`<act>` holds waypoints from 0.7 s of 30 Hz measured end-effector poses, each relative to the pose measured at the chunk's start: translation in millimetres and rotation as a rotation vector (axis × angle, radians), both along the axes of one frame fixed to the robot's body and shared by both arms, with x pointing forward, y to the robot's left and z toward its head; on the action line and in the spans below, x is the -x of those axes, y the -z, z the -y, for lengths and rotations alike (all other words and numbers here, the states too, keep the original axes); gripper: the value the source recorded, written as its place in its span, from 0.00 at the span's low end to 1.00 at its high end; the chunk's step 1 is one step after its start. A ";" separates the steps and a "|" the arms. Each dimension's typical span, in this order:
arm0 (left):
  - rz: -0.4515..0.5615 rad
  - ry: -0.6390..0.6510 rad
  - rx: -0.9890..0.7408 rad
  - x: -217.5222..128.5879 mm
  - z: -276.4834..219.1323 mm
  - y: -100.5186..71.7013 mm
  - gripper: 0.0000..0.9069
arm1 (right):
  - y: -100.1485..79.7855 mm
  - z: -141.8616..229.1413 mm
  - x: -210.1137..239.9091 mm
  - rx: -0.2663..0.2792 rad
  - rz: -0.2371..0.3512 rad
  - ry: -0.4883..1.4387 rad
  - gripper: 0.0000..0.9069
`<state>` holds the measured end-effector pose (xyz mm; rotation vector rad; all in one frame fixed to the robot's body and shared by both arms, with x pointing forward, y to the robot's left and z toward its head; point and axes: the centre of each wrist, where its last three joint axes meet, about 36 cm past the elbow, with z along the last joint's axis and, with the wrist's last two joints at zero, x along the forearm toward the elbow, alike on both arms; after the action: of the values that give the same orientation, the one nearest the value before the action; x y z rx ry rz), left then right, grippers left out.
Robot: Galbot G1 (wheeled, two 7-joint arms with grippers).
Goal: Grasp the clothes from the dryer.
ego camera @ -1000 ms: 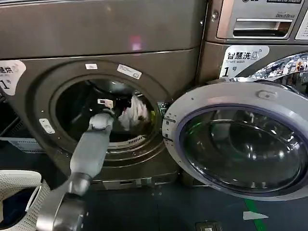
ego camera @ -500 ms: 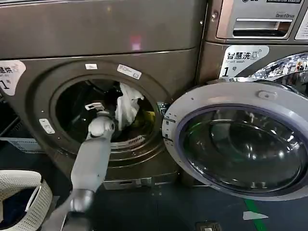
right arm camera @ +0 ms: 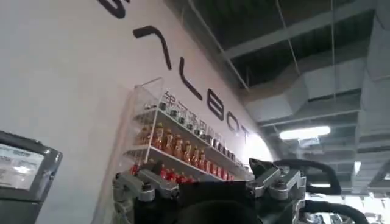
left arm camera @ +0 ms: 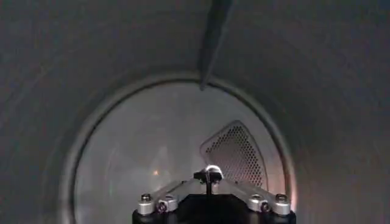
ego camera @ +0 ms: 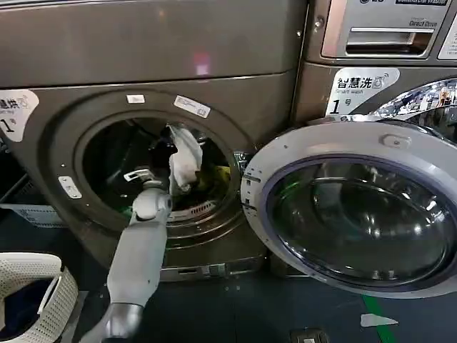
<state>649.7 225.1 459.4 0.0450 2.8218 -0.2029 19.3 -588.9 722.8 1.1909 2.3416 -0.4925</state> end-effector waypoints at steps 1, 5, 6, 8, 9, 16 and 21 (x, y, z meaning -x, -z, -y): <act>-0.002 -0.003 -0.001 0.9 0.0 1.2 0.00 | -0.3 0.1 -0.7 0.001 0.002 -0.002 1.00; -0.011 -0.016 -0.001 4.9 -1.4 6.8 0.00 | 0.1 -0.9 -2.0 0.003 0.003 -0.007 1.00; -0.012 -0.019 -0.002 5.9 -1.9 7.9 0.00 | 0.2 -1.3 -2.0 0.003 0.003 -0.008 1.00; -0.016 -0.024 -0.001 7.1 -2.6 10.1 0.00 | -0.1 -1.7 -2.0 0.005 0.004 -0.009 1.00; -0.018 -0.025 -0.001 7.6 -2.7 10.9 0.00 | -0.6 -2.0 -2.0 0.007 0.004 -0.010 1.00; -0.023 -0.031 -0.009 9.1 -1.3 12.9 0.00 | -3.0 -5.0 -0.4 0.018 0.006 -0.019 1.00; -0.032 -0.033 -0.017 10.9 -1.0 15.6 0.00 | -3.8 -5.9 1.7 0.020 0.002 -0.021 1.00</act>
<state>638.8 226.1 443.9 -0.0003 2.8538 -0.1736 17.6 -583.0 726.6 1.1558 2.3398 -0.5056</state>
